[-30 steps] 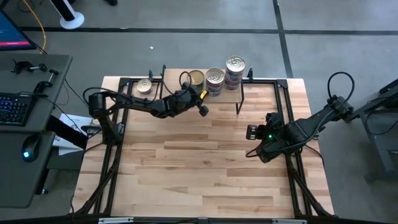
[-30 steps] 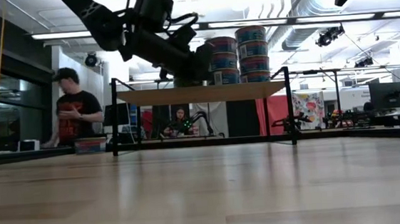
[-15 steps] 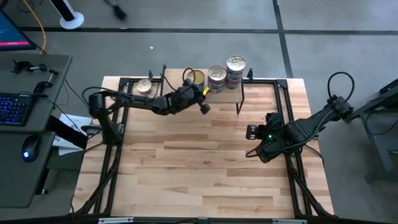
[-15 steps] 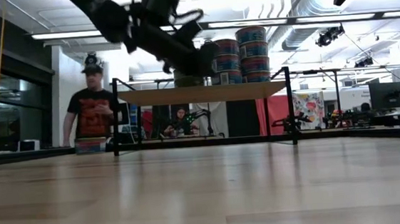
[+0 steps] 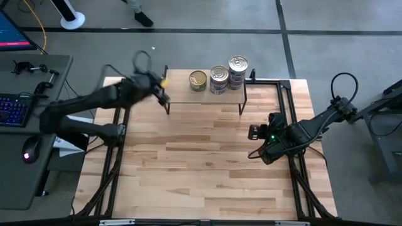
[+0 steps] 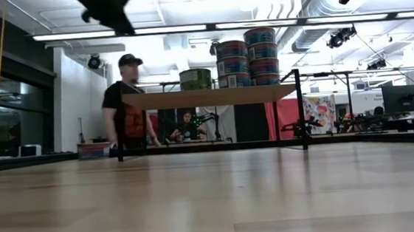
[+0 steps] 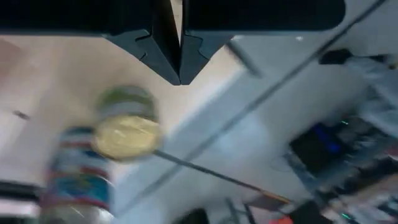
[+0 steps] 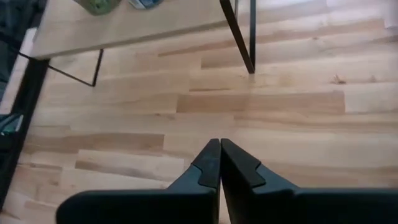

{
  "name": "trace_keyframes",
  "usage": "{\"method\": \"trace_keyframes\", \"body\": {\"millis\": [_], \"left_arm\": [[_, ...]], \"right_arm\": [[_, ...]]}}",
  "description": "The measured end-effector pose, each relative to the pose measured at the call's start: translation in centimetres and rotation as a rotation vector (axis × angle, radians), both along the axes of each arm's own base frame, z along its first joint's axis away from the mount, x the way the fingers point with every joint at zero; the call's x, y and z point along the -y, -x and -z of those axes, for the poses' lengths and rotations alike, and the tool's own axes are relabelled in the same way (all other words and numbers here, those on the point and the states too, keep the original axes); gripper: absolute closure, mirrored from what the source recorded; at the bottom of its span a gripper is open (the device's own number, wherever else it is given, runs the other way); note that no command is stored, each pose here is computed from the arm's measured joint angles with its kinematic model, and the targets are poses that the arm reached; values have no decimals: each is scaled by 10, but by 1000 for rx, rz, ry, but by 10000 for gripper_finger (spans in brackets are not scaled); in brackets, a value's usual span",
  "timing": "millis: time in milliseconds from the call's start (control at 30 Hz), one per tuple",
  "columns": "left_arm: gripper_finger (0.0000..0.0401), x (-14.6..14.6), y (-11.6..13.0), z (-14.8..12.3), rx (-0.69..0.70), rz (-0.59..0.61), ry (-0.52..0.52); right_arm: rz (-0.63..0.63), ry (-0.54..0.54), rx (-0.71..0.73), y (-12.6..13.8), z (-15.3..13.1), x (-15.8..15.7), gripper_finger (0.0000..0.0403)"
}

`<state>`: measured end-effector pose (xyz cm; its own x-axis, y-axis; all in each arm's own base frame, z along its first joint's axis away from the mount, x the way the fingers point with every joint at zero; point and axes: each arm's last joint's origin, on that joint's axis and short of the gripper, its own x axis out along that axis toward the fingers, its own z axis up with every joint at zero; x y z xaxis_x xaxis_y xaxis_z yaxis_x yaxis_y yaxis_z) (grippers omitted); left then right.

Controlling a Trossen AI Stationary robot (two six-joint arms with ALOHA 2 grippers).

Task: Stack canned seafood by type on shelf
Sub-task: Stack the blue tuna can on top of the other stacked blue tuna cans on the shelf

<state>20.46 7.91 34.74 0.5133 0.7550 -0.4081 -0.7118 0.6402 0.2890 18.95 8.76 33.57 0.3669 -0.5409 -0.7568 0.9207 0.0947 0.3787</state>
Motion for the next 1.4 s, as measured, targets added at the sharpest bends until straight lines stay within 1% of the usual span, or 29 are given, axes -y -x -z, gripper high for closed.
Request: {"method": "trace_keyframes", "body": {"millis": [33, 67, 100, 133, 200, 267, 400, 467, 567, 633, 700, 800, 900, 1000, 1167, 1300, 1400], "left_arm": [[401, -7, 9, -5, 1, -12, -15], [401, -17, 17, -8, -31, -19, -16], [401, -29, 25, -10, -74, -38, 5], [401, -43, 32, -10, -129, -64, 47], [401, -71, 42, -4, -256, -96, 169], [401, -99, 48, 7, -402, -125, 293], [401, -141, 49, 30, -591, -169, 452], [401, -152, 48, 51, -707, -137, 542], [401, -160, 42, 76, -851, -48, 633], [401, -163, 36, 92, -921, 15, 662], [401, -165, 32, 105, -977, 77, 669], [401, -168, 28, 116, -1033, 131, 657], [401, -173, 27, 129, -1083, 142, 640], [401, -176, 30, 139, -1079, 141, 619], [401, -180, 37, 154, -1021, 67, 620], [401, -180, 41, 160, -1014, 47, 625], [401, -182, 43, 162, -956, -37, 641]], "right_arm": [[2, 10, 6, 0, 0, 0, 402], [4, 19, 11, -1, 0, 1, 402], [8, 21, 12, -1, 0, 2, 402], [10, 22, 10, -1, 0, 3, 402], [14, 24, 5, -2, 0, 4, 402], [7, 30, -4, -3, 0, 6, 402], [-23, 42, -19, -6, -1, 9, 402], [-38, 47, -23, -8, -1, 10, 402], [-56, 51, -25, -10, -1, 10, 402], [-63, 54, -28, -11, -1, 11, 402], [-63, 54, -28, -11, -1, 11, 402], [-63, 54, -29, -11, -1, 11, 402], [-73, 57, -35, -11, -1, 10, 402], [-74, 57, -35, -11, -1, 10, 402], [-75, 54, -34, -11, -1, 10, 402], [-74, 53, -33, -11, -1, 10, 402], [-74, 53, -33, -11, -1, 10, 402]]}}
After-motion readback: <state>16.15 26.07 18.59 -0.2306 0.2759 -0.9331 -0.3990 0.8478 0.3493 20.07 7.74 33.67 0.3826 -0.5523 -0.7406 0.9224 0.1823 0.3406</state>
